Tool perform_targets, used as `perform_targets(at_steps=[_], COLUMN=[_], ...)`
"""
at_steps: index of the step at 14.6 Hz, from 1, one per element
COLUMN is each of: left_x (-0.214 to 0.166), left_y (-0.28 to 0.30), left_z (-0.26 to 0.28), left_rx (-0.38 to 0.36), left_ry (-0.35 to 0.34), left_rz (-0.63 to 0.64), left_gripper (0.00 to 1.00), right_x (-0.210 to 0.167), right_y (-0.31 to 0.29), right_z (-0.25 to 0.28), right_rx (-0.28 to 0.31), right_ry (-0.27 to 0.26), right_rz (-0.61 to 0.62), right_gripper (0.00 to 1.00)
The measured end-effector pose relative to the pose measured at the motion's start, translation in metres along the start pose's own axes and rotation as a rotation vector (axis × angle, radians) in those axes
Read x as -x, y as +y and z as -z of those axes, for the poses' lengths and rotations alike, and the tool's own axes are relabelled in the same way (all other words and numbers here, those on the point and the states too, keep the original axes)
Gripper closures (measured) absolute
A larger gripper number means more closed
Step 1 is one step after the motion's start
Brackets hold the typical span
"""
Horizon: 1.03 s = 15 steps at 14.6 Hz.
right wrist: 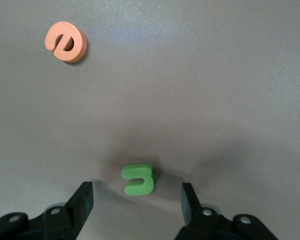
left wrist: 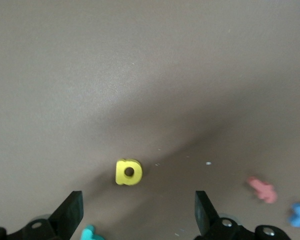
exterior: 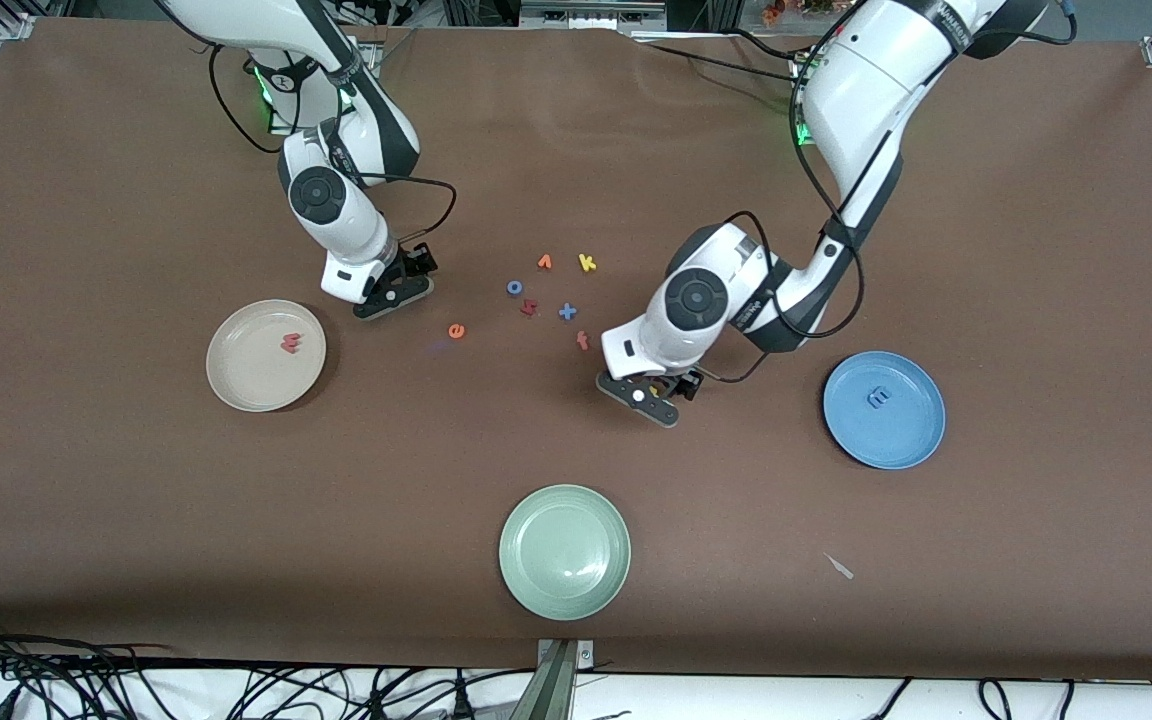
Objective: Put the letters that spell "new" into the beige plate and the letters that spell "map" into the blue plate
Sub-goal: 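Reach the right gripper to the green letter, the left to the yellow letter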
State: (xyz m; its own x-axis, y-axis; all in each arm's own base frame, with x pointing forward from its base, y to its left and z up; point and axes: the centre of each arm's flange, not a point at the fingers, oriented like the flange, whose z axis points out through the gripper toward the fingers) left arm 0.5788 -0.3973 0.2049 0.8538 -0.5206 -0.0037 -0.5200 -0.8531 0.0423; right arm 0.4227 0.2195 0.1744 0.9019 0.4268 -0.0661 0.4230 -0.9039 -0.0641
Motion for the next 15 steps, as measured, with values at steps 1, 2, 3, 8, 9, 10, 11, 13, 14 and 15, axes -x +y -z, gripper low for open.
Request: perform_targets(at_steps=[1, 2, 3, 8, 9, 10, 11, 13, 14, 15], left_x=[0.000, -0.001, -0.002, -0.006, -0.006, -0.007, -0.007, -0.007, -0.007, -0.007], left_y=[0.000, 0.000, -0.001, -0.005, -0.007, -0.007, -0.008, -0.008, -0.008, -0.008], left_z=[-0.007, -0.013, -0.016, -0.016, -0.017, -0.019, -0.020, -0.023, -0.024, -0.025], left_rx=[-0.021, -0.029, -0.032, -0.034, -0.035, -0.034, -0.033, -0.031, -0.030, -0.030], left_ry=[0.005, 0.015, 0.031, 0.053, 0.053, 0.056, 0.060, 0.064, 0.062, 0.061], left_rz=[-0.023, -0.034, -0.040, -0.040, -0.039, -0.038, -0.038, -0.038, -0.038, -0.038], left_gripper=[0.01, 0.01, 0.01, 0.03, 0.06, 0.07, 0.09, 0.11, 0.14, 0.14], right_x=[0.000, 0.000, 0.000, 0.000, 0.000, 0.000, 0.000, 0.000, 0.000, 0.000], right_y=[0.000, 0.000, 0.000, 0.001, 0.001, 0.002, 0.002, 0.002, 0.002, 0.002], right_z=[0.000, -0.001, -0.002, -0.001, -0.001, -0.001, -0.001, -0.001, -0.001, -0.001], right_rx=[0.000, 0.000, 0.000, 0.001, 0.001, 0.002, 0.002, 0.002, 0.002, 0.002], right_ry=[-0.001, -0.002, -0.003, -0.002, -0.002, -0.001, -0.001, 0.000, 0.000, 0.001], right_rz=[0.000, 0.000, 0.000, 0.000, 0.000, -0.002, -0.002, -0.002, -0.002, -0.002], right_gripper=[0.24, 0.27, 0.33, 0.48, 0.49, 0.55, 0.55, 0.59, 0.63, 0.63])
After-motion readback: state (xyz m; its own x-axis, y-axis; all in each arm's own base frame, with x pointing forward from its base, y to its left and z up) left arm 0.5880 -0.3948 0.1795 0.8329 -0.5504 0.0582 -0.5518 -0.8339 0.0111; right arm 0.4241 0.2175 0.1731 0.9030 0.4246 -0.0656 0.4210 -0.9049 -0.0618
